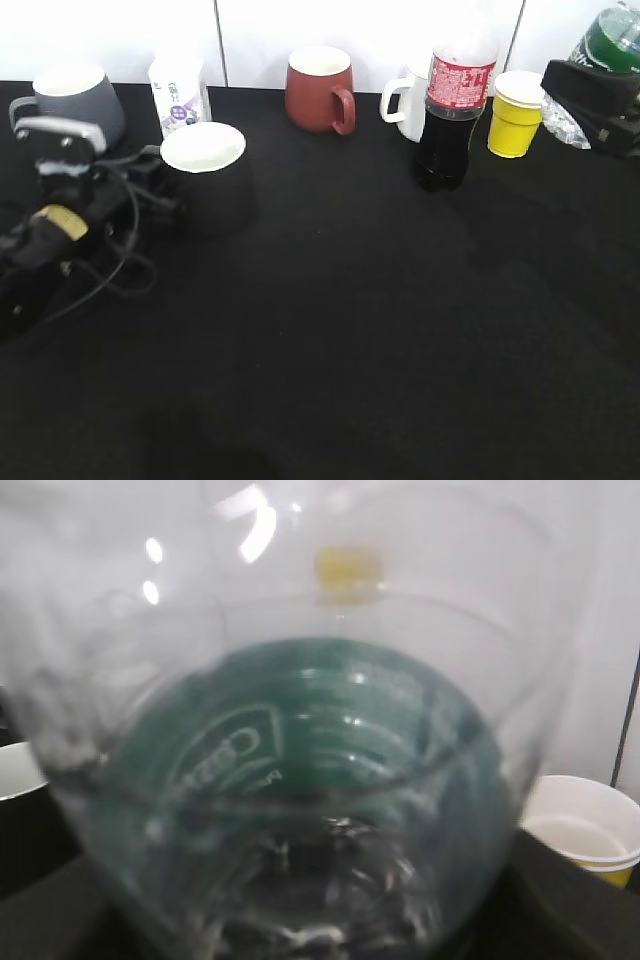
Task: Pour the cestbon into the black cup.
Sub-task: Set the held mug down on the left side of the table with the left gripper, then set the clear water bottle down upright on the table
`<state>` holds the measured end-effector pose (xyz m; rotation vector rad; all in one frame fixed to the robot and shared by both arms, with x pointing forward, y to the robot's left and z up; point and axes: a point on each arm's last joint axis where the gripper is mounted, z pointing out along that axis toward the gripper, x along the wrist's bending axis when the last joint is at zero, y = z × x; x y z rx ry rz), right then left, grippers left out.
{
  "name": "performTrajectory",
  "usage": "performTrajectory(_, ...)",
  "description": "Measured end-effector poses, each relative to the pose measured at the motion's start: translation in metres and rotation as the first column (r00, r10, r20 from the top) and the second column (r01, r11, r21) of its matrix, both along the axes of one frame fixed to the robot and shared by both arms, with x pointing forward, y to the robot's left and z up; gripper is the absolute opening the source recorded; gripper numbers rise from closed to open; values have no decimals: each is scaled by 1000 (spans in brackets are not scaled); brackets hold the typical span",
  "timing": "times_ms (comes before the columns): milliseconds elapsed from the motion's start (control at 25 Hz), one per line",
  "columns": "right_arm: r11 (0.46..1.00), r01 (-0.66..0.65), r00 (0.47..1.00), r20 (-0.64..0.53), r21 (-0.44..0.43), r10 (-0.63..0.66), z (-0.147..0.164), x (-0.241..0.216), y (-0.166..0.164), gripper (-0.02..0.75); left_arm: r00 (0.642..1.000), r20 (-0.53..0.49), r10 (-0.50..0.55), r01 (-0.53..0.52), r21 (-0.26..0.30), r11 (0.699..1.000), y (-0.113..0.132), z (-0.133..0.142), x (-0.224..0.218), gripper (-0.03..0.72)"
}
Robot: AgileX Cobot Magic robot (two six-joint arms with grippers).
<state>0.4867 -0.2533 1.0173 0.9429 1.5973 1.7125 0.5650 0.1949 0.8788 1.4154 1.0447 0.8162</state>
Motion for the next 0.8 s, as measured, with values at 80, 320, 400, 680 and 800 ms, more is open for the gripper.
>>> performTrajectory(80,1000,0,1000,-1,0,0,0,0,0,492,1000,-12,0,0,3,1000,3,2,-11,192)
performTrajectory(320,997,60,998,-5,51,-60,2,3,-5,492,998,-67,15,-14,17,1000,20,15,-61,221)
performTrajectory(400,991,128,989,-72,30,-126,-4,6,-10,492,998,-13,-60,60,4,998,18,39,-82,227)
performTrajectory(680,983,153,974,-151,-104,-168,-92,38,-14,492,945,264,-193,228,-110,967,11,123,-119,240)
performTrajectory(800,966,221,948,-204,-137,-246,-125,44,-21,492,940,262,-220,254,-106,961,10,125,-121,240)
